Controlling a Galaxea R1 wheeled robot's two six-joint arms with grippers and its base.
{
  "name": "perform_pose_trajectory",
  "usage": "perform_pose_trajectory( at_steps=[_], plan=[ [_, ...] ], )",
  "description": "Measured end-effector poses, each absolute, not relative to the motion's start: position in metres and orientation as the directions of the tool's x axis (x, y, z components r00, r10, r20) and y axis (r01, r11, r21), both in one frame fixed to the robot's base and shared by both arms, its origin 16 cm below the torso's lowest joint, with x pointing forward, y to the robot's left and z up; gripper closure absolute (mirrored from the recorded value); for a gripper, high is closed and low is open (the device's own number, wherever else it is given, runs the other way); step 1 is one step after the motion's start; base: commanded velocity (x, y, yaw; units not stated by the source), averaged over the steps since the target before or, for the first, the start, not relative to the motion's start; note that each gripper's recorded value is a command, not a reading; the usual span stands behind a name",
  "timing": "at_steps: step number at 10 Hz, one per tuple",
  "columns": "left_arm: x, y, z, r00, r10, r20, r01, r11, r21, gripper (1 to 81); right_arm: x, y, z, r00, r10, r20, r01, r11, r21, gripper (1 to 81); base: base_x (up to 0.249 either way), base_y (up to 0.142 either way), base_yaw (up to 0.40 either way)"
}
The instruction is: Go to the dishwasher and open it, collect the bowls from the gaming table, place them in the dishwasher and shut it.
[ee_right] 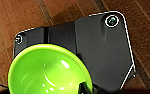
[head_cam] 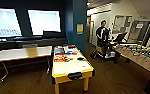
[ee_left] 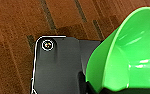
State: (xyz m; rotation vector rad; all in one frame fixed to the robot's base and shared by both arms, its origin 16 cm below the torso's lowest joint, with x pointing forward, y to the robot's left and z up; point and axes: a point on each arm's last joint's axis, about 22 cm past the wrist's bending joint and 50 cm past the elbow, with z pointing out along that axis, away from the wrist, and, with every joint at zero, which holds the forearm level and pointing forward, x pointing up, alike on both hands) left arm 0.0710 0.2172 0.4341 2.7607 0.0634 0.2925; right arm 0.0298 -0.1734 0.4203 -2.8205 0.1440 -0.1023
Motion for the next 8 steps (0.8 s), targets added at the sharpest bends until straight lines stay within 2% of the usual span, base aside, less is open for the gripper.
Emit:
perform_pose_trajectory(
  at_steps=[5, 8],
  plan=[
    [0.065, 0.223, 0.433, 0.979, 0.081, 0.188, 0.011, -0.937, 0.348, 81.1, 0.032, -0.174, 0.42, 0.992, -0.113, 0.062, -0.088, -0.946, -0.313, 81.1, 0.0, 0.0, -0.325],
    [0.055, 0.235, 0.435, 0.98, 0.082, 0.179, 0.013, -0.934, 0.358, 81.1, 0.034, -0.204, 0.421, 0.991, -0.115, 0.072, -0.089, -0.95, -0.301, 81.1, 0.0, 0.0, -0.325]
  ],
)
